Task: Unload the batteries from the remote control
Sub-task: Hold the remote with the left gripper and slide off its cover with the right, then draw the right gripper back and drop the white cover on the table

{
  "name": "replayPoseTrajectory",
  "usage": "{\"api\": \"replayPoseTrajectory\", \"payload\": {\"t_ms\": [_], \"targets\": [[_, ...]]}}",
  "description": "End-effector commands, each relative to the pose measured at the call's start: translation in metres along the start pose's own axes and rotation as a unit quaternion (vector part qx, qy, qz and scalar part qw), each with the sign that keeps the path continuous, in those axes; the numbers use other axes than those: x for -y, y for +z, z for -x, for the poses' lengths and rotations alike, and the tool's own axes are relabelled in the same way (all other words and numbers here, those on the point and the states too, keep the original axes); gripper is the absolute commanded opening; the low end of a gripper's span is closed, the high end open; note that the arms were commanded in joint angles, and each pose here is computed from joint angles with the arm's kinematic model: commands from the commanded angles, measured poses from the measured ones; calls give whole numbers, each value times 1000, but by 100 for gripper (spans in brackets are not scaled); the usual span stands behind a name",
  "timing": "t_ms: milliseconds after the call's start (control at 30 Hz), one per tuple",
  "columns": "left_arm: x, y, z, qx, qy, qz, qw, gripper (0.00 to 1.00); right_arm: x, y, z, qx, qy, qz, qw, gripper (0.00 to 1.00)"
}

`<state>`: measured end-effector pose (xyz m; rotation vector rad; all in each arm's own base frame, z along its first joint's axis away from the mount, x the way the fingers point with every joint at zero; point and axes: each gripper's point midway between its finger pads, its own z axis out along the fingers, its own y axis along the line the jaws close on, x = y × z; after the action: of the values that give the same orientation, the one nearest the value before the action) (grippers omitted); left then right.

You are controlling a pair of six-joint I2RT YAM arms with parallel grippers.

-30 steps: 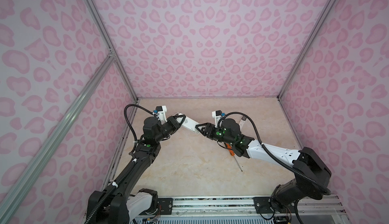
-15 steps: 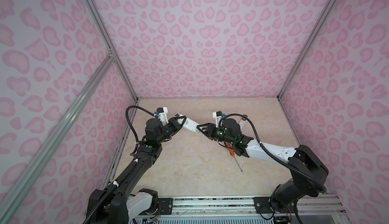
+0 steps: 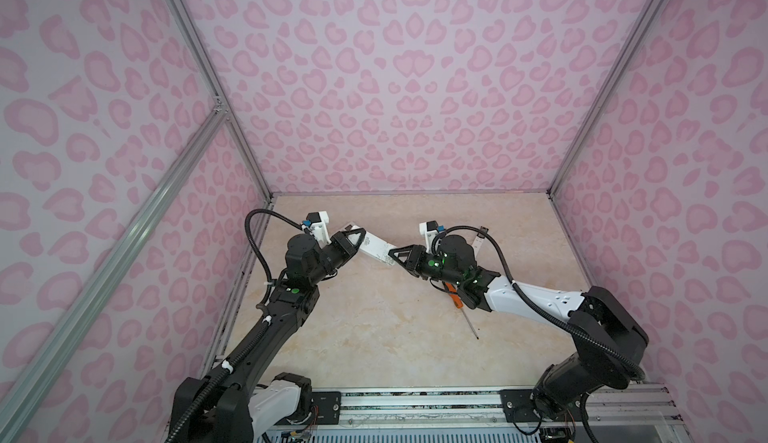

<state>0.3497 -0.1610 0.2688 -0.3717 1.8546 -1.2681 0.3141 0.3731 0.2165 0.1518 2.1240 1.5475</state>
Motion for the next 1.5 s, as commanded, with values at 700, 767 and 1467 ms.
{"api": "replayPoseTrajectory", "payload": {"t_ms": [700,767,1467], "targets": [[-5,36,-2,-46,-67,-14,997,4,-9,0,13,36,21,36,998,16],[-7,40,-3,-52,-69,-12,996,4,-11,-1,16,39,16,34,999,16],[-69,76,-22,-113,-107,25,987,4,7,-18,58,74,-70,-57,993,11]]}}
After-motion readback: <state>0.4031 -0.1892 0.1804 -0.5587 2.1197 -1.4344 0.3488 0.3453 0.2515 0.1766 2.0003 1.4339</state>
